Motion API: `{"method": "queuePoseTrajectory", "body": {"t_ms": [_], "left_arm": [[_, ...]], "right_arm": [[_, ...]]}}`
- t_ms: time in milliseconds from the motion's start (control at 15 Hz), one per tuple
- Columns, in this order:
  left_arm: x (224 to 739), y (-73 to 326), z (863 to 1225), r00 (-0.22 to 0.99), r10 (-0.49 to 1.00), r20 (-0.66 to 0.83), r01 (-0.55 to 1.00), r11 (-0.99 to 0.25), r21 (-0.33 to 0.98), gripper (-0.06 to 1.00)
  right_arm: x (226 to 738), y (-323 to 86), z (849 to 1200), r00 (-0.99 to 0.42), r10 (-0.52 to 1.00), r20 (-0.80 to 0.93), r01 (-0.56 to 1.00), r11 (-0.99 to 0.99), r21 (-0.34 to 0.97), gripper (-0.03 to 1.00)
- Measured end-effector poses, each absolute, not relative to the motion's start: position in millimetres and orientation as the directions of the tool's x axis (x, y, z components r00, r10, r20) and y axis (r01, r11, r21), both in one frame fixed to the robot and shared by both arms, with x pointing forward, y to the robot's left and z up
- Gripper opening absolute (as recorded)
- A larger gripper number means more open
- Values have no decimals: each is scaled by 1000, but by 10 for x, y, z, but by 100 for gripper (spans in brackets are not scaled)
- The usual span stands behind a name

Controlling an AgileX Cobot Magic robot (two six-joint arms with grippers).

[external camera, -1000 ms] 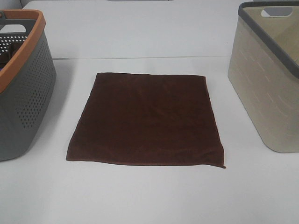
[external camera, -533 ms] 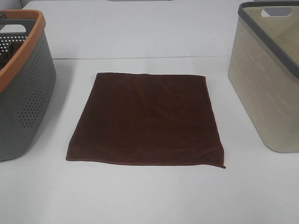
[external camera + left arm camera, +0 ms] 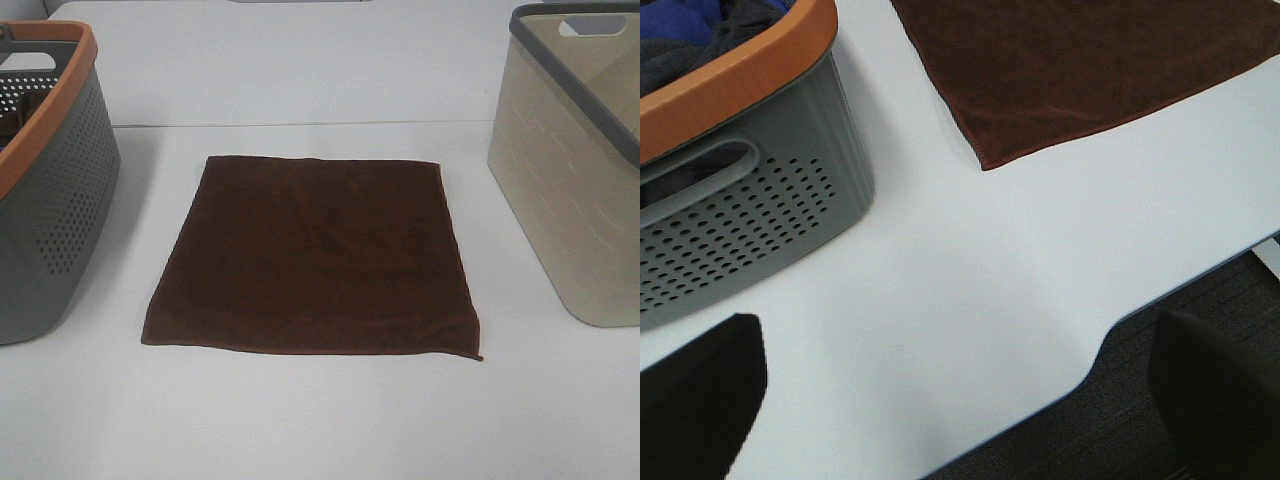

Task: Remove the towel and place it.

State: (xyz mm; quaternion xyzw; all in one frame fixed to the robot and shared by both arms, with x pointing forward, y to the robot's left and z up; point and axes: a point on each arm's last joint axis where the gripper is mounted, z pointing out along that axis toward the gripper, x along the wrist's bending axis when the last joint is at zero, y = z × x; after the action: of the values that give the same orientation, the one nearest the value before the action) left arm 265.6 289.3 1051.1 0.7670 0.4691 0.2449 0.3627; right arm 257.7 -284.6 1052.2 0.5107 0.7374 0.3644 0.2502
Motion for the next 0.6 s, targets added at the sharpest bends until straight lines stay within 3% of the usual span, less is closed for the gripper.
{"method": "queuePoseTrajectory", "body": {"t_ms": [267, 600], "left_arm": [[2660, 2906, 10511, 398, 917, 36, 555, -272, 786, 99], [2663, 2977, 10513, 162, 986, 36, 598, -128, 791, 99]], "right_arm": [[2583, -2850, 10523, -307, 952, 10, 582, 179, 793, 87], [2509, -2883, 10537, -135, 991, 8, 550, 68, 833, 87]]}}
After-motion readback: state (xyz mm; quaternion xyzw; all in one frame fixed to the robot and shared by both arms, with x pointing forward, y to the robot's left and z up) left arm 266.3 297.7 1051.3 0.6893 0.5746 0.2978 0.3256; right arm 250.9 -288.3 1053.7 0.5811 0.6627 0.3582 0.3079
